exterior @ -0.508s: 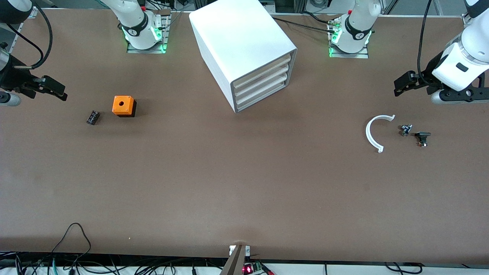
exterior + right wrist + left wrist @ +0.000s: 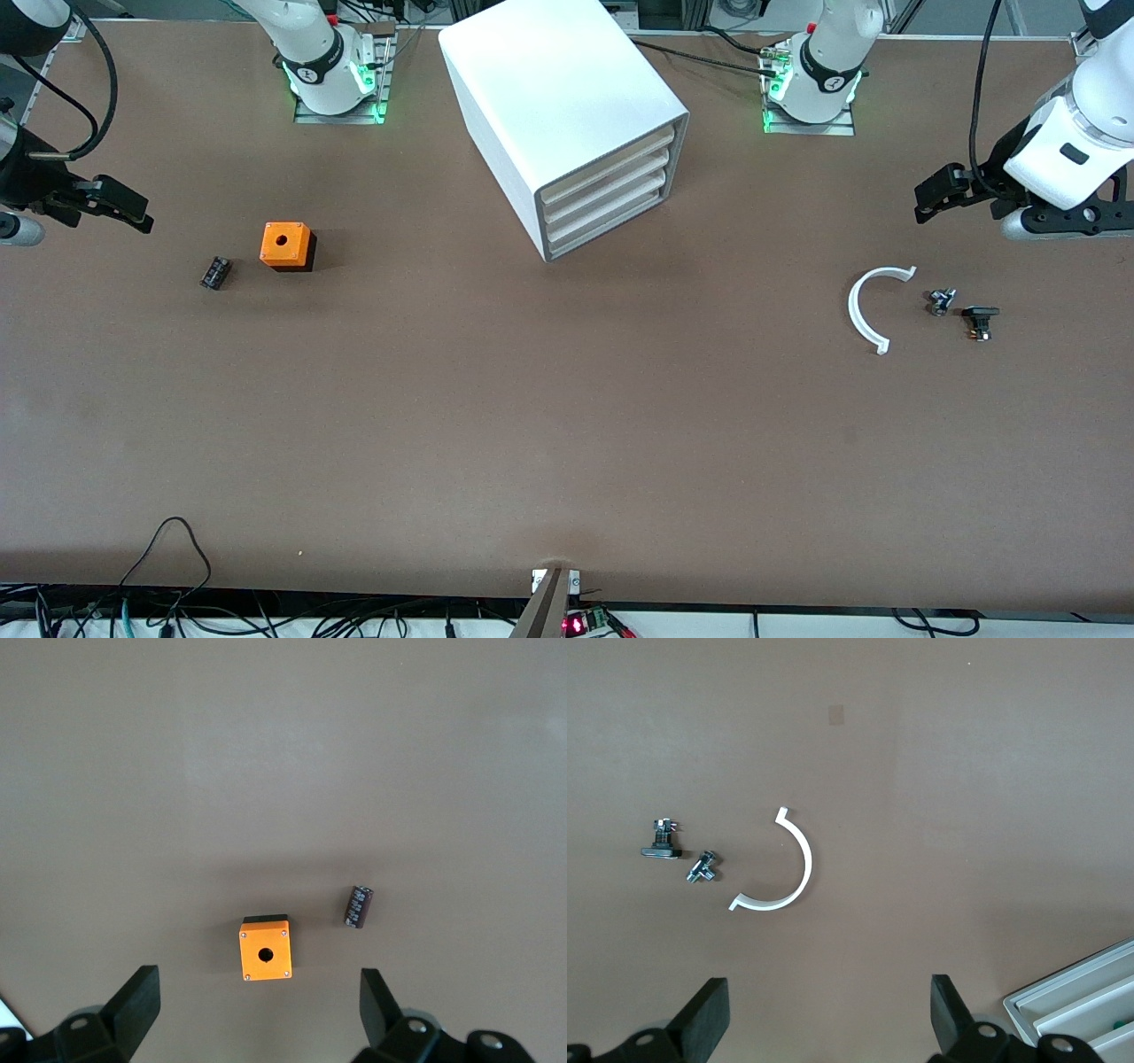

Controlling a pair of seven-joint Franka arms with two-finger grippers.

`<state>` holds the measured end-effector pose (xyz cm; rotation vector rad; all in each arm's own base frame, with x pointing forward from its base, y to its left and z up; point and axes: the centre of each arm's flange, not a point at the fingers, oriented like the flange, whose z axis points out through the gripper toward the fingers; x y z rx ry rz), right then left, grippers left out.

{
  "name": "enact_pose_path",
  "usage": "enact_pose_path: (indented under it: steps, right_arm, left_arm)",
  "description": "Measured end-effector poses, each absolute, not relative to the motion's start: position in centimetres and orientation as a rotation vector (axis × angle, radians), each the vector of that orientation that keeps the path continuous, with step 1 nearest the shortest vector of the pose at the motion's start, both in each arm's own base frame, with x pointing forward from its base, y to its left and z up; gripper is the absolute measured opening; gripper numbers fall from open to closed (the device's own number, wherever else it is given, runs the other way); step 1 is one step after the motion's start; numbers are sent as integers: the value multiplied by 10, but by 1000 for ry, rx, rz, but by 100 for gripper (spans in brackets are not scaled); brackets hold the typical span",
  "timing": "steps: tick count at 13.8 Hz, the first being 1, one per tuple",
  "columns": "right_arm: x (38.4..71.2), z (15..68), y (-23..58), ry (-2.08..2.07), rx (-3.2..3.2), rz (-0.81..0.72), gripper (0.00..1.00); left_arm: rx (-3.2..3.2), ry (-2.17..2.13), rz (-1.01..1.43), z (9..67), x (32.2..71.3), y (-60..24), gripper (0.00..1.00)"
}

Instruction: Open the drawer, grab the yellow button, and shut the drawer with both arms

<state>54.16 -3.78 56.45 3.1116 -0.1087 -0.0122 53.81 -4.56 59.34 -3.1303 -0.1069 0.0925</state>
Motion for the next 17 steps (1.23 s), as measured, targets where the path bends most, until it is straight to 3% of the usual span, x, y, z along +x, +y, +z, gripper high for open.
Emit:
enact_pose_path:
  steps: [9, 17]
  right_arm:
    - [542, 565, -38, -109, 3112, -12, 100]
    - [541, 565, -38, -109, 3112, -13, 100]
  left_arm:
    - [-3128, -103, 131, 586, 541, -47, 100]
    - [-3263, -71, 679, 488, 557, -86, 100]
